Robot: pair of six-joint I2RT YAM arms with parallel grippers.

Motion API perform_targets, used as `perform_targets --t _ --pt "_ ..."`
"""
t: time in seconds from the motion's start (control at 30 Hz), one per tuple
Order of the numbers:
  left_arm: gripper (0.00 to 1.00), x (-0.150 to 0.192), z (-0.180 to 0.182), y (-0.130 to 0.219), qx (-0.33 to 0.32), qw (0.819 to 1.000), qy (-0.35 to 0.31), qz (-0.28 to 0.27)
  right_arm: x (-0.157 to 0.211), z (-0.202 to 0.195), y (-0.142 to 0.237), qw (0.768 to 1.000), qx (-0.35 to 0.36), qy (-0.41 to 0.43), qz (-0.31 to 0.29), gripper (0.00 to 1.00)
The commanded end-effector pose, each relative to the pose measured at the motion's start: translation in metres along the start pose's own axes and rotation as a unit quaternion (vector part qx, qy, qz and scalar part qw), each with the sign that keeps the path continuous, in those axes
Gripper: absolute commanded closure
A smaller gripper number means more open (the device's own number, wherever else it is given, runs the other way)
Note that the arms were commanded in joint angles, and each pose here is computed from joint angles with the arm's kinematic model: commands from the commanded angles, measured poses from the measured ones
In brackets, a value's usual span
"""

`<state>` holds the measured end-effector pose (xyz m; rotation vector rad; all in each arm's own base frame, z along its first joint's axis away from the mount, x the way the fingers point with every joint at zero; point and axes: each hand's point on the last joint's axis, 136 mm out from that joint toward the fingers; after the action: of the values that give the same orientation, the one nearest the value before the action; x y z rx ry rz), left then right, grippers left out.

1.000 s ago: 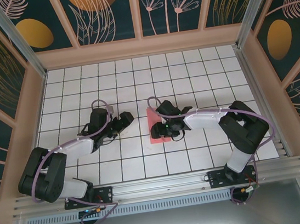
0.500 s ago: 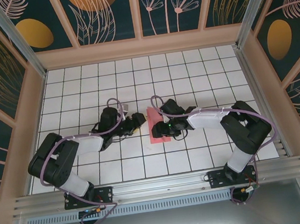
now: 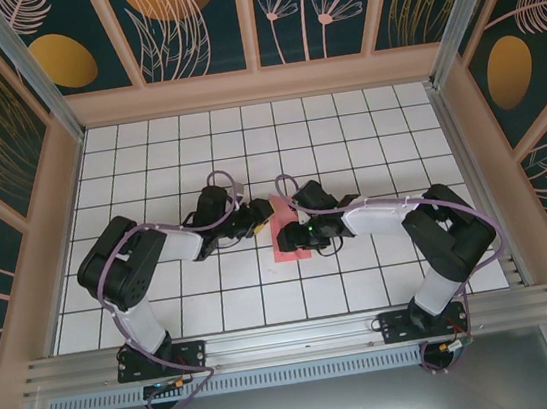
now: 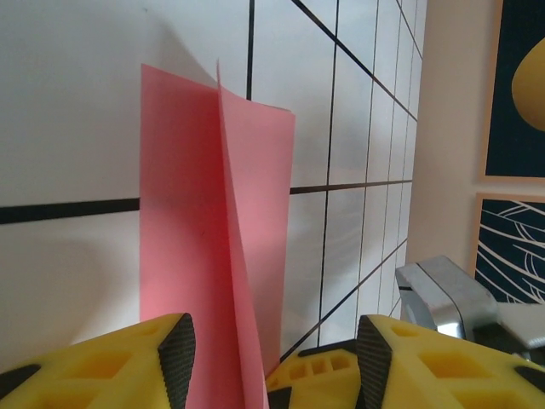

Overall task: Fold a paper plane with a square sheet of paper (pick it up from the middle)
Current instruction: Fold the paper at the center of the table.

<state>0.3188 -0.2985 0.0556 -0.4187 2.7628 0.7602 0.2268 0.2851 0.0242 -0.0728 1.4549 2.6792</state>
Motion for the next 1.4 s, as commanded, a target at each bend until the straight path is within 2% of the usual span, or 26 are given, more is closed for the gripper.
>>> perform_targets --t 0.0,0.27,0.43,0.7,0.87,1.0,1.2,1.23,1.37 --pt "0.45 -0.009 -0.008 -0.009 0.013 1.000 -0.006 -0.002 0.015 -0.050 -0.013 0.997 0.076 -0.018 0.017 0.38" --pt "0.51 -0.006 0.004 -0.025 -0.001 1.000 0.015 0.013 0.015 -0.045 -0.013 0.998 0.065 -0.015 0.020 0.39" --pt "0.56 -0.008 0.008 -0.029 -0.011 1.000 0.015 0.013 0.005 -0.028 -0.005 0.999 0.042 -0.001 0.006 0.36" --pt "0.65 -0.003 0.027 -0.038 -0.038 0.999 0.020 0.024 -0.038 0.039 0.034 0.996 -0.036 0.034 -0.073 0.25" --pt "0.69 -0.002 0.031 -0.040 -0.045 0.999 0.013 0.029 -0.054 0.042 0.058 0.991 -0.044 0.029 -0.121 0.25" --pt "0.72 -0.004 0.031 -0.041 -0.050 0.998 0.005 0.030 -0.069 0.021 0.061 0.988 -0.036 -0.012 -0.146 0.34" --pt "0.73 -0.002 0.030 -0.038 -0.049 0.998 0.000 0.032 -0.091 0.001 0.041 0.989 -0.024 -0.049 -0.138 0.73" --pt "0.73 -0.002 0.029 -0.037 -0.048 0.998 -0.001 0.031 -0.093 -0.002 0.037 0.989 -0.019 -0.052 -0.135 0.77" --pt "0.73 -0.002 0.026 -0.033 -0.046 0.999 -0.003 0.027 -0.094 -0.022 0.023 0.988 0.016 -0.073 -0.132 0.85"
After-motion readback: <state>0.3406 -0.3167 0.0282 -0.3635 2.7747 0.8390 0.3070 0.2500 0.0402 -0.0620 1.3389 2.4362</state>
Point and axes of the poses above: each hand's point on the last joint's axis, 136 mm out from that joint toward the fingers, its own y axis back along the fingers, its own z axis along the line the jaws close on, x = y × z, and after that the axes turned 12 degrees about -y, right-handed
